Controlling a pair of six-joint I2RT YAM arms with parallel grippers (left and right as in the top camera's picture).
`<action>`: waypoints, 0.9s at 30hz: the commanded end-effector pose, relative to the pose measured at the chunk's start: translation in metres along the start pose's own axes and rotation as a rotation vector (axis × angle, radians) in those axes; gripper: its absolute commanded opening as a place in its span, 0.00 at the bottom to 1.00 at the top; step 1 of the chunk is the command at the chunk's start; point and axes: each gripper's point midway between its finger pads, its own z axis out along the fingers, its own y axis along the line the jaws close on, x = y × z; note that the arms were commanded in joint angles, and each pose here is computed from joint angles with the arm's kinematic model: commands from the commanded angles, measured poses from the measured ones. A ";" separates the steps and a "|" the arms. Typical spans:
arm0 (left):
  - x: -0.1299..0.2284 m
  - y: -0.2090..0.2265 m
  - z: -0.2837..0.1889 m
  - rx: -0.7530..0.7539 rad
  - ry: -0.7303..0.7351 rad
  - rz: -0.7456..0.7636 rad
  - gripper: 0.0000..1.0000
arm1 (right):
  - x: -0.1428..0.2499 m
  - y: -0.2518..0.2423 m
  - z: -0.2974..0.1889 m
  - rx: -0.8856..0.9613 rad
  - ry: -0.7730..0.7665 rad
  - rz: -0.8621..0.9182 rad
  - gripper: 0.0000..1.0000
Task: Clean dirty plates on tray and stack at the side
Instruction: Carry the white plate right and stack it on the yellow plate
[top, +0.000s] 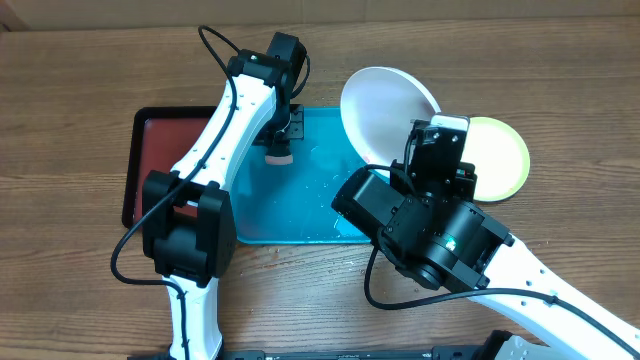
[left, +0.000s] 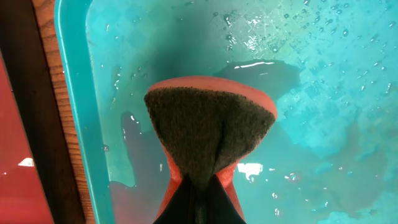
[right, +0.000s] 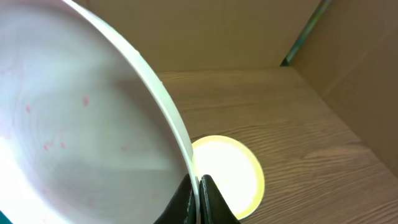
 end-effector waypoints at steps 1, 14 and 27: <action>0.000 0.000 -0.002 0.015 0.000 -0.017 0.04 | -0.020 -0.014 -0.009 -0.047 -0.006 0.187 0.04; -0.001 0.000 -0.002 0.018 -0.005 -0.017 0.04 | 0.005 -0.095 0.066 -0.144 0.442 0.481 0.04; -0.001 -0.001 -0.002 0.017 -0.005 -0.015 0.04 | 0.093 -0.160 0.182 -0.124 0.857 0.716 0.04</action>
